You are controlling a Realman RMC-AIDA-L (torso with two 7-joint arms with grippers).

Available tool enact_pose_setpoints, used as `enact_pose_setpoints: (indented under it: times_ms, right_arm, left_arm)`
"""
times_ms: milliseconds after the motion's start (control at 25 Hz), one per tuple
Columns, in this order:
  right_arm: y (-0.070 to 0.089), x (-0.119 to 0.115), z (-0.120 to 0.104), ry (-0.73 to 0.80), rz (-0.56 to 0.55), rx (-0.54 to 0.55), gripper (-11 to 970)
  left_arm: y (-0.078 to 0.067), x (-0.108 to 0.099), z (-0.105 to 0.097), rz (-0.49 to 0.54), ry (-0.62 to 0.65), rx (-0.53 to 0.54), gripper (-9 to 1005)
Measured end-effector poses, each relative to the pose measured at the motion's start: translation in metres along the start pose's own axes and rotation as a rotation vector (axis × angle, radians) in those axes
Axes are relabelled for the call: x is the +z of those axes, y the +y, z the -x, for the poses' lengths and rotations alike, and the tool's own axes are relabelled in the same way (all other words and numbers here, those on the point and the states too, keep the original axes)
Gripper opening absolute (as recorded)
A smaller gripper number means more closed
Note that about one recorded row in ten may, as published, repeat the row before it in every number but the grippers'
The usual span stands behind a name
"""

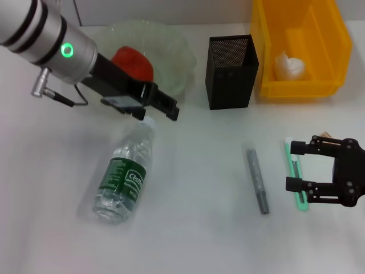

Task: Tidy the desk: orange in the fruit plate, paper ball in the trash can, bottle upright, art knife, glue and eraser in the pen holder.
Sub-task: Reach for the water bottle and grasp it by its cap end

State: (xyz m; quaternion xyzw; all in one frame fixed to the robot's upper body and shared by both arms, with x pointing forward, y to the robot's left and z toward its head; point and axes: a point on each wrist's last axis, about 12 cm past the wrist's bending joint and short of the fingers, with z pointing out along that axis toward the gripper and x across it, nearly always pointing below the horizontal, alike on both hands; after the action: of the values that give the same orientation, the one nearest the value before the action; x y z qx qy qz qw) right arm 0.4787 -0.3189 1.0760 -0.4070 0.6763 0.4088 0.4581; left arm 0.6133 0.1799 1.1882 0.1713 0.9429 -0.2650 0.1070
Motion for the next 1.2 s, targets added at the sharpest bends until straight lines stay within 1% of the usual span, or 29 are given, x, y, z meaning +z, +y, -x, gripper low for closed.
enact_pose_setpoints:
  times_ms: [80, 200, 280, 360, 400, 880, 1200]
  right_arm:
    - [-0.001, 0.002, 0.001, 0.000, 0.004, -0.011, 772]
    - [-0.001, 0.006, 0.002, -0.006, 0.012, -0.021, 772]
    - [-0.001, 0.007, 0.004, -0.011, 0.016, -0.024, 772]
    - [-0.002, 0.008, 0.005, -0.013, 0.021, -0.028, 772]
    - [-0.002, 0.009, 0.005, -0.014, 0.022, -0.029, 772]
    - [-0.001, 0.010, 0.005, -0.020, 0.027, -0.027, 772]
    - [0.001, 0.016, 0.003, -0.024, 0.032, -0.021, 772]
  left_arm:
    - [0.005, 0.005, 0.000, 0.004, -0.005, -0.020, 815]
    - [0.007, 0.006, -0.001, 0.008, -0.013, -0.026, 815]
    - [0.014, 0.010, -0.002, 0.036, -0.020, -0.038, 813]
    - [0.016, 0.011, -0.003, 0.051, -0.014, -0.041, 812]
    - [0.021, 0.014, -0.005, 0.089, 0.001, -0.037, 811]
    - [0.026, 0.025, -0.008, 0.145, -0.012, -0.008, 808]
    - [0.023, 0.040, -0.006, 0.190, -0.028, 0.060, 806]
